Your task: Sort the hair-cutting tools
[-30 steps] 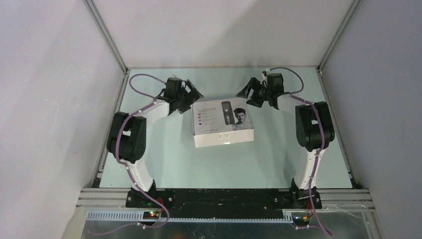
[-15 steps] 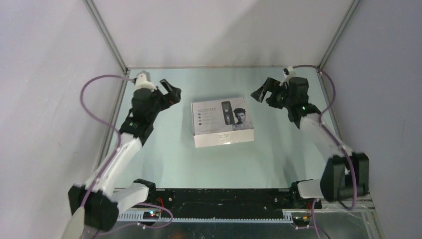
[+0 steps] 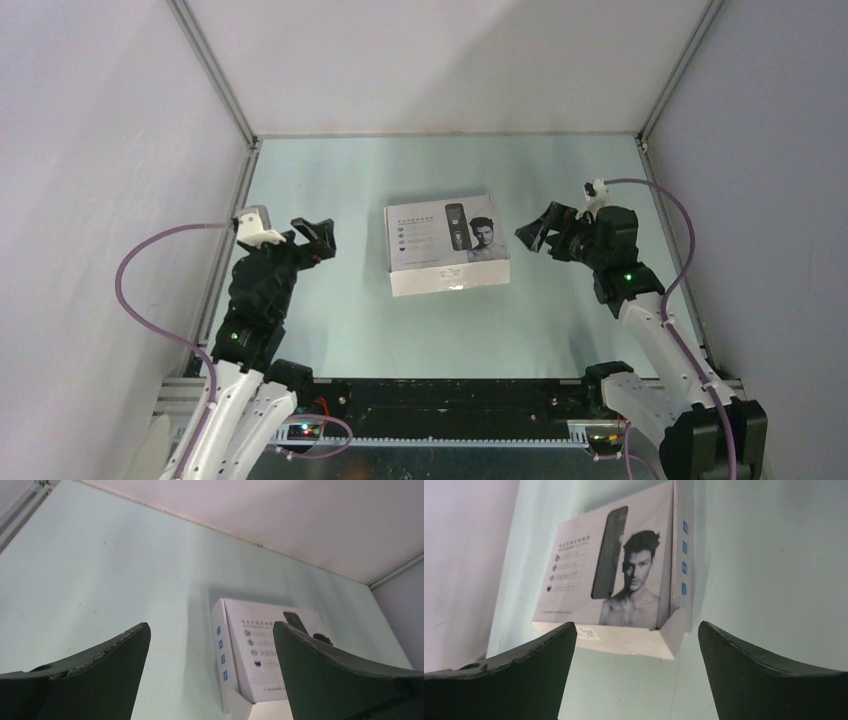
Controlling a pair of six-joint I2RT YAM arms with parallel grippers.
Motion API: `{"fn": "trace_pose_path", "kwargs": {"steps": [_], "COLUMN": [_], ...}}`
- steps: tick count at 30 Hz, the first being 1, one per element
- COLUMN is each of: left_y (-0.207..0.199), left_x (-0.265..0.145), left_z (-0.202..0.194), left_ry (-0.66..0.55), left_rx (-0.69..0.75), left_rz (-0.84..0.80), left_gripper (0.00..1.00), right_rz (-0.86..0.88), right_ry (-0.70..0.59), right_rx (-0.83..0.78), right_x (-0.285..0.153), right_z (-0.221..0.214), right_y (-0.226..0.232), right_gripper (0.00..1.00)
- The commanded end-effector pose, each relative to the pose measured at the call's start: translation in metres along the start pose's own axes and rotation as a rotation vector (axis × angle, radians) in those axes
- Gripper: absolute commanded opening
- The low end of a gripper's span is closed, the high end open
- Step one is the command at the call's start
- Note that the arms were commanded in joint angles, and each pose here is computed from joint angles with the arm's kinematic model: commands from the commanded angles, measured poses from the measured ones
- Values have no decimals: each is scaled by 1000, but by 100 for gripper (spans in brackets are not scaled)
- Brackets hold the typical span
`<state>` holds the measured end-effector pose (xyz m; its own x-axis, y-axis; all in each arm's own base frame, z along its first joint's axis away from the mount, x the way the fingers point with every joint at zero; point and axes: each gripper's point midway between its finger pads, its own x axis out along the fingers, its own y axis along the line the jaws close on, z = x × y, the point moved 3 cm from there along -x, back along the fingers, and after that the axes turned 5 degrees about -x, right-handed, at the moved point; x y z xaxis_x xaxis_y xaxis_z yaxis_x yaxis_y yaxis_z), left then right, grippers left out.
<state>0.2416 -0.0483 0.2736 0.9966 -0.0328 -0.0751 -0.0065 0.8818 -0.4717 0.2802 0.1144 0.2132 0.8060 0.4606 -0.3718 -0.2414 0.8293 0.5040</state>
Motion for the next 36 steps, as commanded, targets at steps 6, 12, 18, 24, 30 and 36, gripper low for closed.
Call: {"fn": "trace_pose_path", "kwargs": {"steps": [6,12,18,24,30,36], "left_y": [0,-18,-44,-52,-55,-59], "left_x": [-2,6,12,14,18,24], "left_z": [-77,-119,-146,-163,-173,-180], "left_ry": [232,366,497,597,663,701], "left_rx": [-130,-105,-100,-82,-65,-51], "left_rz": [-86,-104,-161,-141,-110,-93], "left_gripper": [100,100,100,98,93,87], "right_rz": [14,20,32,3,-22,-32], "right_ry": [57,129,213,260,290,296], "right_rx": [-43,-39,-22,-10,5,10], "right_x": [6,26,42,50,53,55], "right_z": [-40,-59,-83,-99,-108,-110], "right_y": [-8,-9,-6,-6,-9,-11], "right_gripper": [92,90,89,87,84,81]}}
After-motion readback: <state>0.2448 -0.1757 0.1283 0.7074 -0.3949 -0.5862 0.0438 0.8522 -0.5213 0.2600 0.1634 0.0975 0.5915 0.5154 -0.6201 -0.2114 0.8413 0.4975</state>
